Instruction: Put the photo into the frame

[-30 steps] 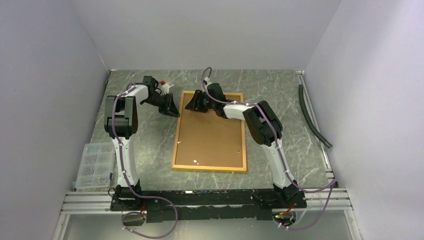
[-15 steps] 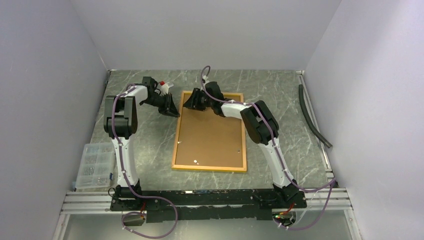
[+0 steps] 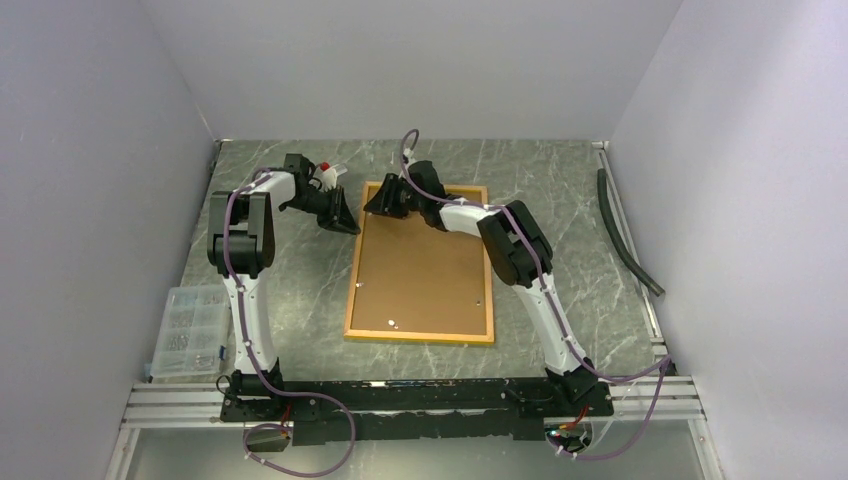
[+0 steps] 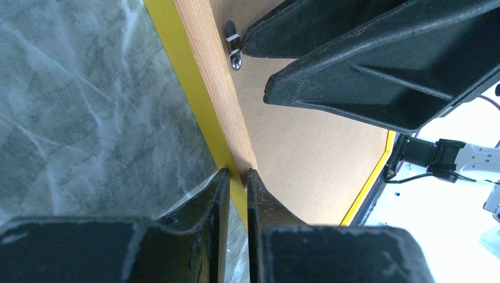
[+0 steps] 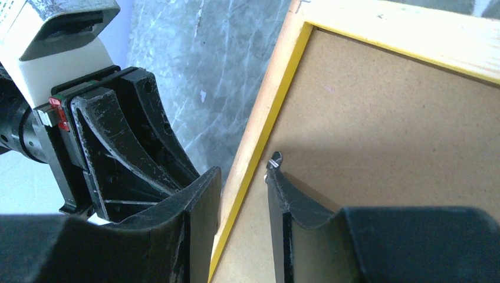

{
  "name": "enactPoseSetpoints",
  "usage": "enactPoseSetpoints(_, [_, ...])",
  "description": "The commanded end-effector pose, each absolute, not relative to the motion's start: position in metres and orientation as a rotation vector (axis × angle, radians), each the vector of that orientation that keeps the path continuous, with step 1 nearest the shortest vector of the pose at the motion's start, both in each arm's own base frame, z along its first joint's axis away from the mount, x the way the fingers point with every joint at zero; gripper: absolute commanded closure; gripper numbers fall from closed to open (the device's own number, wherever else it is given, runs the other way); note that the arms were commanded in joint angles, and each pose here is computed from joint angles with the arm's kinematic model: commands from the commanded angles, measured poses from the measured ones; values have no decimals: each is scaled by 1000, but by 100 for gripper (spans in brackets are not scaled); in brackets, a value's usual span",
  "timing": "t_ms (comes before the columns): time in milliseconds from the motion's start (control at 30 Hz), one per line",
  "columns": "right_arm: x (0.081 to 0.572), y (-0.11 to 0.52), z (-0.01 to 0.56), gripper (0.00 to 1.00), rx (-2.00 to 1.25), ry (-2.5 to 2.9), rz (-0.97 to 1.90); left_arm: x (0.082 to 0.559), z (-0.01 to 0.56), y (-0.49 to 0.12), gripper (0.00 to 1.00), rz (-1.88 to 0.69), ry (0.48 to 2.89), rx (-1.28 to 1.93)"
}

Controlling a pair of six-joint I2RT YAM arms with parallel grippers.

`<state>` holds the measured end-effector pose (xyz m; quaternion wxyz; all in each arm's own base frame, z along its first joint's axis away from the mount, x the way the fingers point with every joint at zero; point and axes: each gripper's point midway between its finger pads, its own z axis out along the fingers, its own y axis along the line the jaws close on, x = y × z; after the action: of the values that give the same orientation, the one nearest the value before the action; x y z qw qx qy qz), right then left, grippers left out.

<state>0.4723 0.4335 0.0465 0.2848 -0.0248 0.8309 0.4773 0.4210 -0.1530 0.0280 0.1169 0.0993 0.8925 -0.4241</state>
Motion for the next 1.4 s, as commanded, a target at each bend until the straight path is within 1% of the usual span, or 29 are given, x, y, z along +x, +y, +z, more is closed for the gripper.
enactPoseSetpoints(0, [472, 437, 31, 61, -92, 2264, 1296, 407, 7, -159, 88, -1189, 2666, 370])
enactPoseSetpoints(833, [459, 448, 35, 65, -428, 2270, 1446, 408, 9, -159, 89, -1181, 2669, 373])
enactPoseSetpoints(1367, [451, 461, 33, 66, -527, 2249, 1525, 409, 11, -159, 90, -1183, 2666, 375])
